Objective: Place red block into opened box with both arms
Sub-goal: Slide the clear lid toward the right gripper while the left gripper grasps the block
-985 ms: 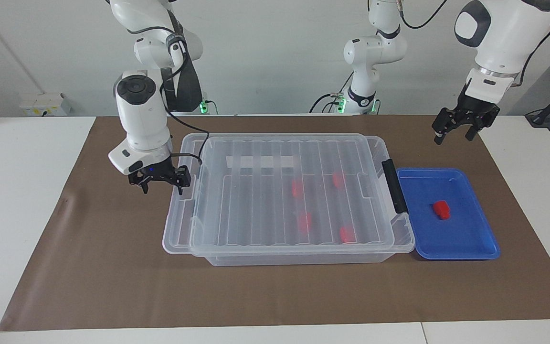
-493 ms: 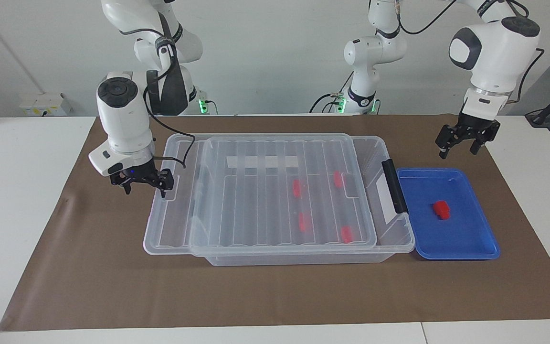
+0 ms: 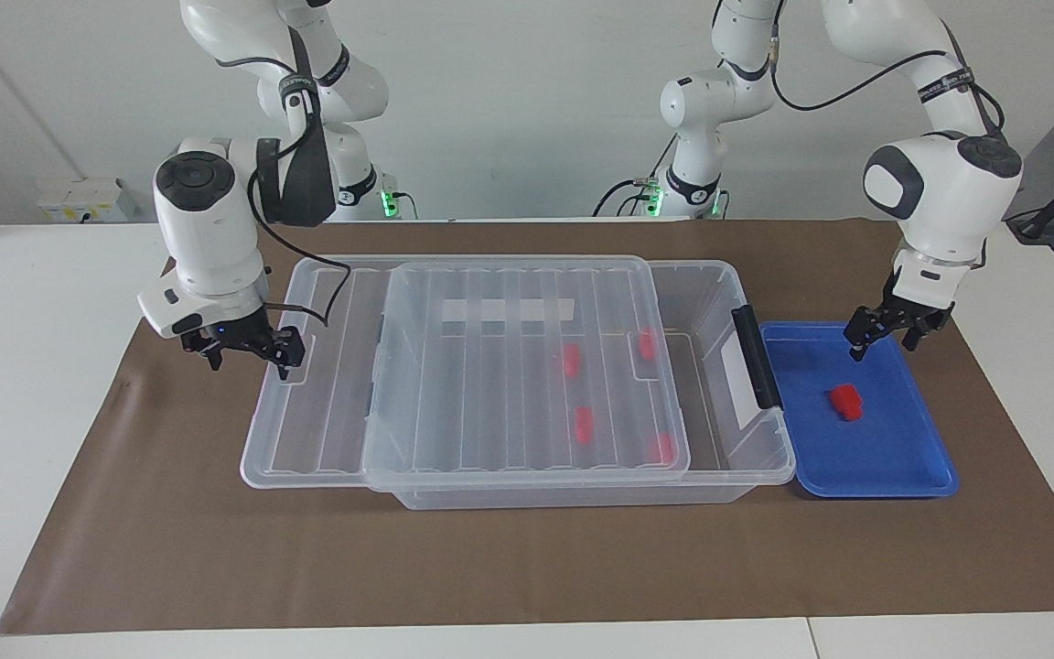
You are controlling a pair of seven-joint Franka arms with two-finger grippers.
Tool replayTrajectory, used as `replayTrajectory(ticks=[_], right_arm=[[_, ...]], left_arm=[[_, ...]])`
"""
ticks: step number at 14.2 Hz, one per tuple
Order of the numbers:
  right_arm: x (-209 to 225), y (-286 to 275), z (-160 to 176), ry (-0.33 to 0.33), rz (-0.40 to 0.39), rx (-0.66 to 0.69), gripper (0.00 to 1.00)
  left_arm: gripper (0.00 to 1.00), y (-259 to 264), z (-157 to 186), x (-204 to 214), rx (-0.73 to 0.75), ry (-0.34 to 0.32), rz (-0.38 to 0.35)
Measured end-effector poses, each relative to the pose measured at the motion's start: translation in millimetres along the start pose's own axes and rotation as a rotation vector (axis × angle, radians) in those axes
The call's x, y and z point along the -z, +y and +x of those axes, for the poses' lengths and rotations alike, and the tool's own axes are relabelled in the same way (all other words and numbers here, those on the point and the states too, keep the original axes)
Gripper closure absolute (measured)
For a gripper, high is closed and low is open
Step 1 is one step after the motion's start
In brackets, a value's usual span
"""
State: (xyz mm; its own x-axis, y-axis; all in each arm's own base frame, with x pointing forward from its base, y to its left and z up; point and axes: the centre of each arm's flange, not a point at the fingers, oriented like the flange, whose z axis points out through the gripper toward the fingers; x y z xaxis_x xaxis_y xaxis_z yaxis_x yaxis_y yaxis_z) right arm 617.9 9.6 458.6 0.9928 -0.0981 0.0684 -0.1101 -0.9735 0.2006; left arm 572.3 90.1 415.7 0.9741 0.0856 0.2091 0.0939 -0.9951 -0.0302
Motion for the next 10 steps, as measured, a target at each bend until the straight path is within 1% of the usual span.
replayTrajectory(ticks=[3, 8, 10], right_arm=[[-2, 13, 1, -0.004, -0.022, -0.01, 0.0], [-3, 27, 0, -0.017, -0.039, -0.025, 0.0], [-4, 33, -1, -0.022, -0.061, -0.024, 0.0]], left_arm=[[0.0, 2, -1, -15, -0.003, 0.013, -0.002], [0.0, 3, 0, -65, -0.003, 0.029, -0.009], [0.0, 4, 0, -75, -0.003, 0.028, -0.011]])
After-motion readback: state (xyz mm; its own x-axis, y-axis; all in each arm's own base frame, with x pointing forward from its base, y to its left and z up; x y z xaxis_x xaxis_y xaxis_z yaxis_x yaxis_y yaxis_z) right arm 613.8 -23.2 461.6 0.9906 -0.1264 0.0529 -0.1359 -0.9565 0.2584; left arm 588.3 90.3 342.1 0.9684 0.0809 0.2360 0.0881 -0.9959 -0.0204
